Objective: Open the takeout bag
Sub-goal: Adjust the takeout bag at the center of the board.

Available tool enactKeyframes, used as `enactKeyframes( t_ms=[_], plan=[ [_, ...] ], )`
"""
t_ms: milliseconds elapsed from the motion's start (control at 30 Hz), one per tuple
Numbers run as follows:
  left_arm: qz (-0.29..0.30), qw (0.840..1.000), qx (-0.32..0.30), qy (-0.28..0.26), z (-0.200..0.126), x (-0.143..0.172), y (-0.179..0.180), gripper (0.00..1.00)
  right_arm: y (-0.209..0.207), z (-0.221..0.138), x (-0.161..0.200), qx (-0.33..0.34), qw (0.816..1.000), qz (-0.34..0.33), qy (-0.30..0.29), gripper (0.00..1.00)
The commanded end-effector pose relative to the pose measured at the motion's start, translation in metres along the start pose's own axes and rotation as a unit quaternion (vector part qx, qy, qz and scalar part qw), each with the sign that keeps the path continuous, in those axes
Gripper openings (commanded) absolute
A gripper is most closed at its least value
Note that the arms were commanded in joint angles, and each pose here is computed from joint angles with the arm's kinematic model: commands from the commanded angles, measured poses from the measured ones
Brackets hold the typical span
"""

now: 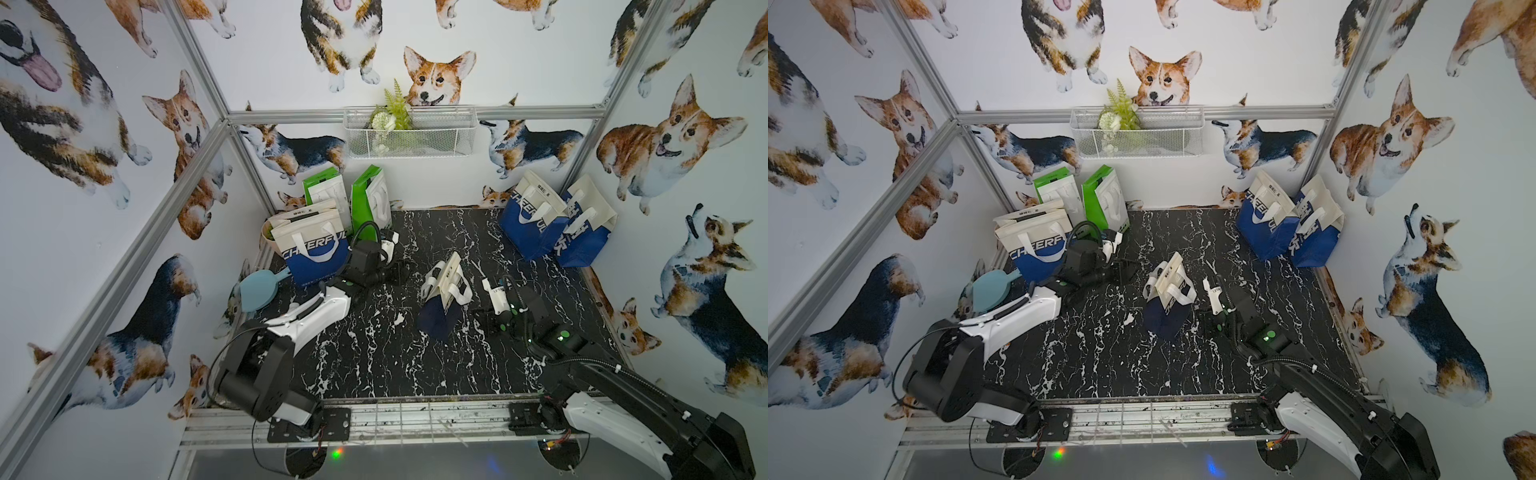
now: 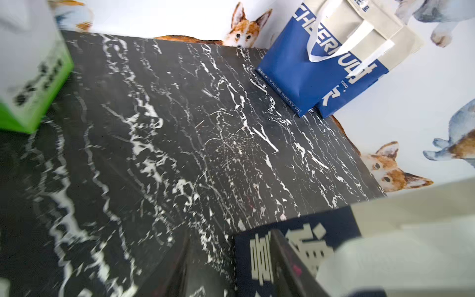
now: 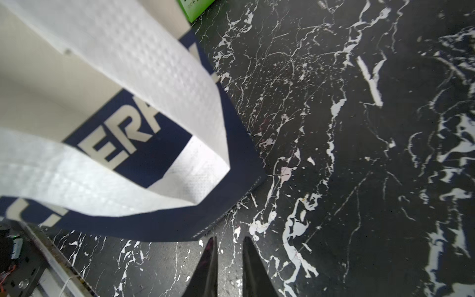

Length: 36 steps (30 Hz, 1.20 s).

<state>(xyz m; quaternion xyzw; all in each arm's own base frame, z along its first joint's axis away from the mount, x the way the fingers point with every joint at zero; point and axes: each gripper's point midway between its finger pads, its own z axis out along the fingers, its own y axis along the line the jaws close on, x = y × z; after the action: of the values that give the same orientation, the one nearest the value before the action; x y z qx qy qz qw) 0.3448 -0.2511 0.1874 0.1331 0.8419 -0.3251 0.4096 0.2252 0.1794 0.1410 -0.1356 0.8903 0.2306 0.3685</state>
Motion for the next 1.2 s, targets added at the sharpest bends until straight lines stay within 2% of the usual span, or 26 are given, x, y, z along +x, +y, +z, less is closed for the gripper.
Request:
enactKeyframes(
  t_ms=[0, 167, 267, 333, 400, 567, 733, 867, 1033, 1167],
  plan=[
    [-0.044, 0.998, -0.045, 0.014, -0.04, 0.03, 0.011, 0.55, -0.016, -0.003, -0.001, 0.043, 0.999, 0.0, -0.011, 0.23],
    [-0.015, 0.999, -0.03, -0.041, -0.106, 0.056, -0.019, 0.64, -0.018, -0.005, -0.003, 0.048, 0.999, 0.0, -0.02, 0.24],
    [-0.028, 0.998, 0.018, -0.048, -0.119, 0.071, -0.04, 0.66, -0.018, -0.005, -0.003, 0.049, 0.999, 0.0, -0.017, 0.24],
    [-0.036, 0.996, 0.065, -0.045, -0.117, 0.082, -0.062, 0.67, -0.019, -0.005, -0.003, 0.049, 0.999, -0.001, -0.015, 0.24],
    [-0.034, 0.995, 0.082, -0.044, -0.111, 0.091, -0.078, 0.68, -0.02, -0.005, -0.002, 0.051, 0.999, 0.0, -0.016, 0.24],
    [0.03, 0.995, 0.086, -0.04, -0.09, 0.101, -0.118, 0.71, -0.022, -0.006, -0.002, 0.056, 0.998, 0.002, -0.017, 0.26],
    [0.038, 0.993, 0.098, -0.052, -0.068, 0.104, -0.138, 0.73, -0.023, -0.006, 0.0, 0.059, 0.998, 0.001, -0.015, 0.26],
    [0.053, 0.993, 0.075, -0.07, -0.052, 0.093, -0.142, 0.73, -0.025, -0.006, 0.001, 0.064, 0.998, 0.001, -0.013, 0.27],
    [0.094, 0.987, 0.083, -0.097, -0.049, 0.07, -0.161, 0.73, -0.026, -0.007, 0.005, 0.064, 0.998, 0.002, -0.014, 0.27],
    [0.124, 0.985, 0.066, -0.1, -0.043, 0.06, -0.164, 0.73, -0.026, -0.007, 0.004, 0.065, 0.998, 0.002, -0.016, 0.27]
  ],
)
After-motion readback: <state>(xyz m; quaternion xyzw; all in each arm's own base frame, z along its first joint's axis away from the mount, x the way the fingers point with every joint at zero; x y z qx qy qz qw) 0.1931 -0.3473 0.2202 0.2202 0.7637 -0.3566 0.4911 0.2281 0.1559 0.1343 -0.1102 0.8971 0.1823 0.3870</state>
